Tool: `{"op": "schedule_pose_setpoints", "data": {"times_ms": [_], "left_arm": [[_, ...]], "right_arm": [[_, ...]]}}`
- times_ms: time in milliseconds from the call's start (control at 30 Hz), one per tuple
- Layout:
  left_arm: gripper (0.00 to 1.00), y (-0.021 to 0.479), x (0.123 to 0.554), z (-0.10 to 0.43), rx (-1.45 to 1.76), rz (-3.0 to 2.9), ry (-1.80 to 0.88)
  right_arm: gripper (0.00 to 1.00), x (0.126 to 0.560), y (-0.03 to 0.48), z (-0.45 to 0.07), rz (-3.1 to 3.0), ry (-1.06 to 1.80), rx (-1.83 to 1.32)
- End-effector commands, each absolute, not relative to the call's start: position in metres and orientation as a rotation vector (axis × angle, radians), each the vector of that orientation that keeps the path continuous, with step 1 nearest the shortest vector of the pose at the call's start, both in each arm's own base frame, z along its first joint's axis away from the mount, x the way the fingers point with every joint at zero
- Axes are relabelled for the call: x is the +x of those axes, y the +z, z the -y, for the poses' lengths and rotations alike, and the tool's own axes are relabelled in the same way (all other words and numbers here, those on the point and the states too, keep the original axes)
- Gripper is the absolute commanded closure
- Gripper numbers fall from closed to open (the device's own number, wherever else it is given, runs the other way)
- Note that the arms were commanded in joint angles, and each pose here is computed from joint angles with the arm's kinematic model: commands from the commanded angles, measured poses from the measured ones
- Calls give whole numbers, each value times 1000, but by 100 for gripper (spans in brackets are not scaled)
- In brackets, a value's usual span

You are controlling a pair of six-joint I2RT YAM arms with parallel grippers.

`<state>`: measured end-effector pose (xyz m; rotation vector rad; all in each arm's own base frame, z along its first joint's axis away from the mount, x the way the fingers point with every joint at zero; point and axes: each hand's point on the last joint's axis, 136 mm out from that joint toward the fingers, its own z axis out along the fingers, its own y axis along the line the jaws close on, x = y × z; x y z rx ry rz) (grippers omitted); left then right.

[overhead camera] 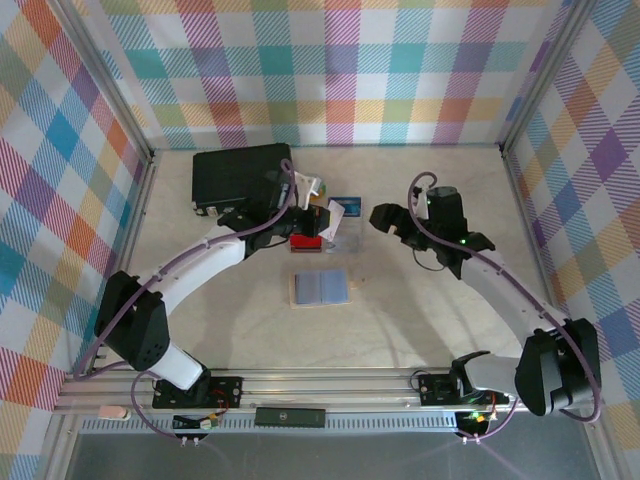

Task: Take the credit cards out of the card holder

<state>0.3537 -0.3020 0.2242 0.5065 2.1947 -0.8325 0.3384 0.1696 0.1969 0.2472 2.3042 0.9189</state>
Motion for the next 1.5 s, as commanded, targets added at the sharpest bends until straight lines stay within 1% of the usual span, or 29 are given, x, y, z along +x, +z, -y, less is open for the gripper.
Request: {"op": "schedule_pose_setpoints", "data": {"times_ms": [0,33,167,300,433,767,1167,1467], "left_arm": [[100,206,364,291,730,-2199,-562],[100,203,368,290,775,-2207,-517],[100,196,381,295,929,-2240,-413],[100,188,388,303,1073,-2241,-378],[100,175,372,316,1389,-2109,-424],[100,141,354,328,1796,-1924,-490],[100,116,367,341,1968,-1774,-474],[100,101,379,348,2037,-1733,-434]], "right_arm": [[4,328,180,-137,-2356,736,327],[1,328,179,-131,-2354,722,343],[1,327,173,-118,-2354,704,395],[1,328,168,-112,-2361,700,415],[1,332,165,-108,-2368,697,425],[1,339,160,-100,-2386,702,477],[1,336,159,-97,-2378,723,502],[1,337,161,-97,-2372,734,506]]}}
